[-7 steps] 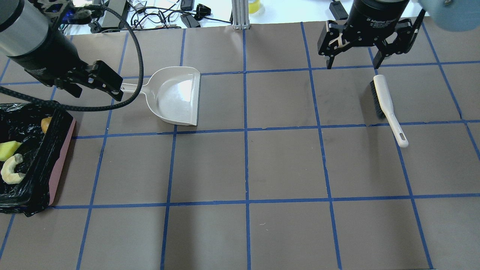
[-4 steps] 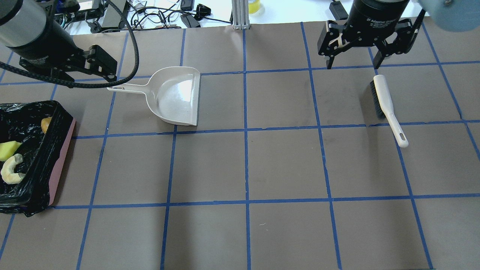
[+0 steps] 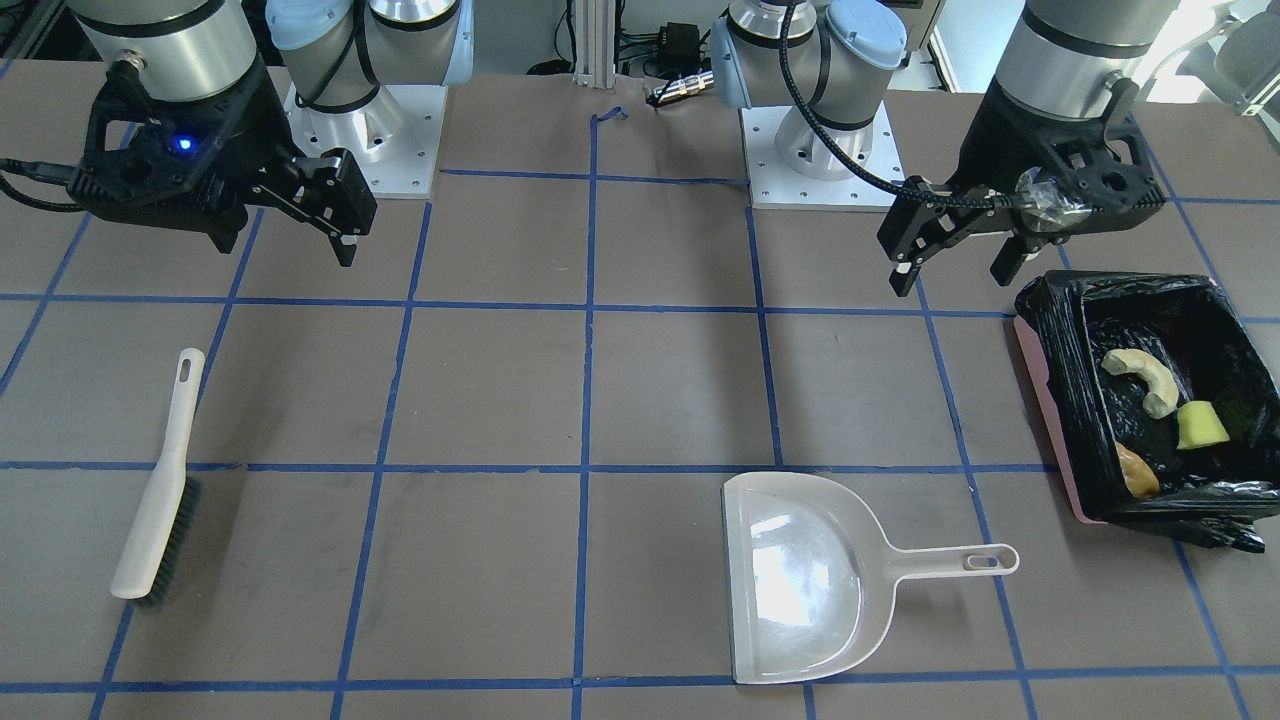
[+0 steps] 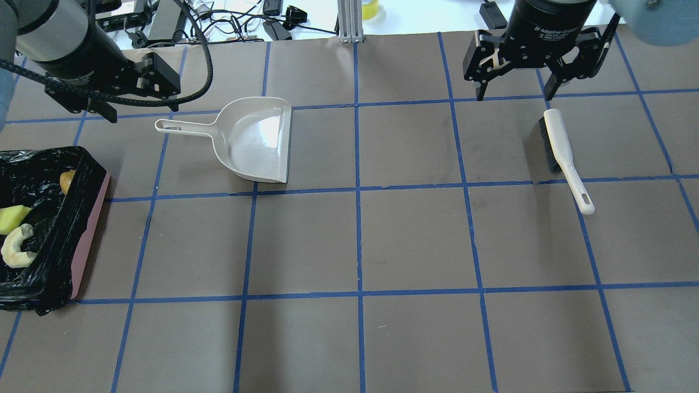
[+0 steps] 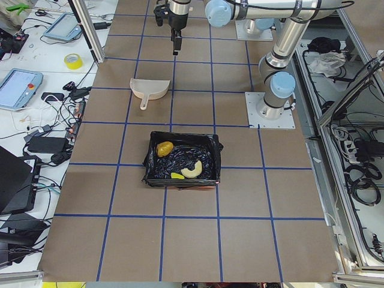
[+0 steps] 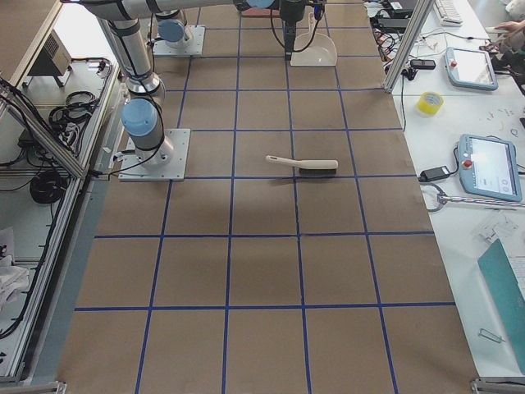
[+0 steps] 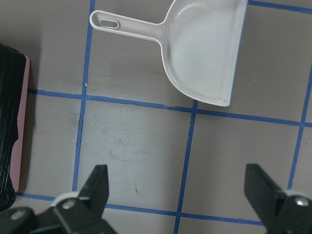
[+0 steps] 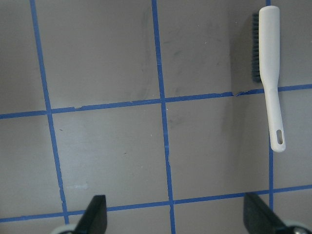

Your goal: Sweep and dump trash into bin

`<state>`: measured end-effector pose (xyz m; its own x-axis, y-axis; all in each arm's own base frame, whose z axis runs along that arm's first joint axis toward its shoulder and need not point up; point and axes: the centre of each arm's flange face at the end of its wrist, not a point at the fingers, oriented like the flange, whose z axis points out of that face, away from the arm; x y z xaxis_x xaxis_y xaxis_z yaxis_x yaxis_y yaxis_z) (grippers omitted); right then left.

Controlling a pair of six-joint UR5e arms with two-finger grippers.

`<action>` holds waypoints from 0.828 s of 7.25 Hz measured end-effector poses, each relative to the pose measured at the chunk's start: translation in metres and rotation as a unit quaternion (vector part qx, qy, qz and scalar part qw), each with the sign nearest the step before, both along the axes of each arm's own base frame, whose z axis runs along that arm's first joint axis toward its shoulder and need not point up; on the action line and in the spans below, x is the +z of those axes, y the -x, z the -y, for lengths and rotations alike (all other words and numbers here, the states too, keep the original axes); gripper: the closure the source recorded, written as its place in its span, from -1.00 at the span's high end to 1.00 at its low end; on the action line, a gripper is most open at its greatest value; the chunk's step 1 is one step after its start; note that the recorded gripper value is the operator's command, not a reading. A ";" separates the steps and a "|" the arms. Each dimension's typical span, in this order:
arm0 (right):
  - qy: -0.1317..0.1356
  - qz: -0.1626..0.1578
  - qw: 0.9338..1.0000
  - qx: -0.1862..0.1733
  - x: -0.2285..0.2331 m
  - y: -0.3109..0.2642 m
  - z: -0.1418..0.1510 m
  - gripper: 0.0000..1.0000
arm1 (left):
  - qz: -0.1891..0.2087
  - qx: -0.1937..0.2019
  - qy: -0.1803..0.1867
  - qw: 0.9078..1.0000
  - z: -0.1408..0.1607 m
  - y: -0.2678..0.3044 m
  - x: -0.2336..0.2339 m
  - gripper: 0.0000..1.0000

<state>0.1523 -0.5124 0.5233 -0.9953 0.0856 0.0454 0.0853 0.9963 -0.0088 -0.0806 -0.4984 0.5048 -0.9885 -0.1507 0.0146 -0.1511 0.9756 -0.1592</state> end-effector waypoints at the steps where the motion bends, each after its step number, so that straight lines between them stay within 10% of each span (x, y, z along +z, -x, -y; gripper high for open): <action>1: 0.000 -0.001 1.000 0.000 0.000 0.000 0.000 1.00 | -0.001 -0.008 -0.002 1.000 -0.002 0.011 -0.003 1.00; 6: -0.006 -0.016 1.000 0.000 0.010 0.004 -0.008 1.00 | 0.001 -0.033 -0.007 0.999 -0.007 0.035 -0.008 1.00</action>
